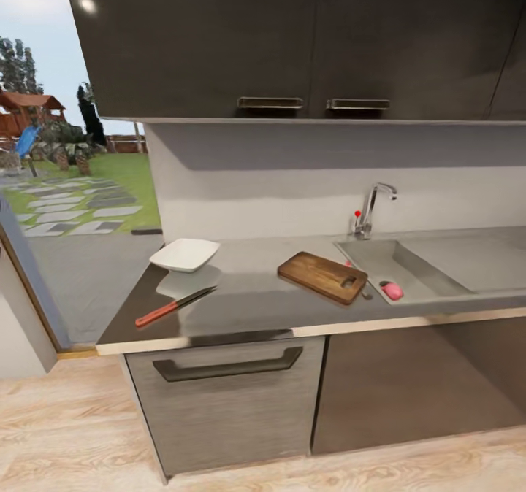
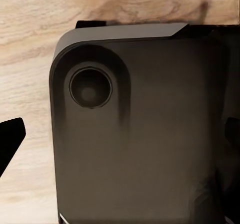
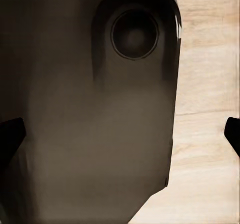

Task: In the kitchen, take the Vidalia onion out of the sink, dice it on the chopping board with the paring knife, put the diced onion into the bowl on the countertop, then place both the paring knife and the chopping board into the sink.

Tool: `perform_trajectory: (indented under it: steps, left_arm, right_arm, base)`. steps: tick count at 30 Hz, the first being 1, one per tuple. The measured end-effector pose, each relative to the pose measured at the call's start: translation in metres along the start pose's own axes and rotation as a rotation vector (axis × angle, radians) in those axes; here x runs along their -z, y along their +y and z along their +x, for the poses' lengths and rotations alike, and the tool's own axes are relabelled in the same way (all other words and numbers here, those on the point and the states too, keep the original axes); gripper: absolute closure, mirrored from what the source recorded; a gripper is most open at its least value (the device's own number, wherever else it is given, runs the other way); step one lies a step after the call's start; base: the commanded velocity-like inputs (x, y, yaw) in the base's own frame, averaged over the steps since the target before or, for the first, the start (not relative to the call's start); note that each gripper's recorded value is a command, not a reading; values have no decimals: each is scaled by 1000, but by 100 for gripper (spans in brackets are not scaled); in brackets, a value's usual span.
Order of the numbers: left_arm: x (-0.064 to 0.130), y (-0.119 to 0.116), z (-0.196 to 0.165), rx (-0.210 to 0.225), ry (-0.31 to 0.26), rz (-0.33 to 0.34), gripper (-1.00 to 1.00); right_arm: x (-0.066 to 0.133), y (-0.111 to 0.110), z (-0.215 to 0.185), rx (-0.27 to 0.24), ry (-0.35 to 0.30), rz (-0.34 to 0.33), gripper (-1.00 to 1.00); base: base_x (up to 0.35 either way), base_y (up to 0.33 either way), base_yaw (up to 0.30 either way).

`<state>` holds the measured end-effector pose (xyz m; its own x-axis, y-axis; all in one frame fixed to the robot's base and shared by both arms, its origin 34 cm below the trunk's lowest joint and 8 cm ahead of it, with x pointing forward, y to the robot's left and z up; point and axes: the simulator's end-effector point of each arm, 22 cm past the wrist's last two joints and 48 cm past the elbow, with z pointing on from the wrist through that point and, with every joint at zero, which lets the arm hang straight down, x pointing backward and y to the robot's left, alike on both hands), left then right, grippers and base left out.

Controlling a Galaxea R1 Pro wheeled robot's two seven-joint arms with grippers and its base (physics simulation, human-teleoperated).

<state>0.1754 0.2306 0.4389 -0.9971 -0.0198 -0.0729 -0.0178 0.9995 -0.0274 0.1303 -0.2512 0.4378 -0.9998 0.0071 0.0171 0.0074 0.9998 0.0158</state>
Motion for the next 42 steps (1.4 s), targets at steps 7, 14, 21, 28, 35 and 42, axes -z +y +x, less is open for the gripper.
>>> perform_trajectory:
  steps: [7, 14, 21, 28, 35, 42]
  left_arm:
    - [0, 0, 0, 0, 0, 0, -100]
    - [0, 0, 0, 1, 0, 0, -100]
    - [0, 0, 0, 1, 0, 0, -100]
    - [0, 0, 0, 2, 0, 0, -100]
    - [0, 0, 0, 1, 0, 0, -100]
    - [0, 1, 0, 2, 0, -2, -100]
  right_arm:
    - [0, 0, 0, 0, 0, 0, -100]
    - [0, 0, 0, 0, 0, 0, -100]
    - [0, 0, 0, 0, 1, 0, -100]
    - [0, 0, 0, 0, 0, 0, -100]
    - [0, 0, 0, 0, 0, 0, -100]
    - [0, 0, 0, 2, 0, 1, -100]
  base:
    - [145, -229, 91]
    - [21, -39, 7]
    - [1, -2, 28]
    - [132, -143, 254]
    - [161, -178, 275]
    - [7, 85, 30]
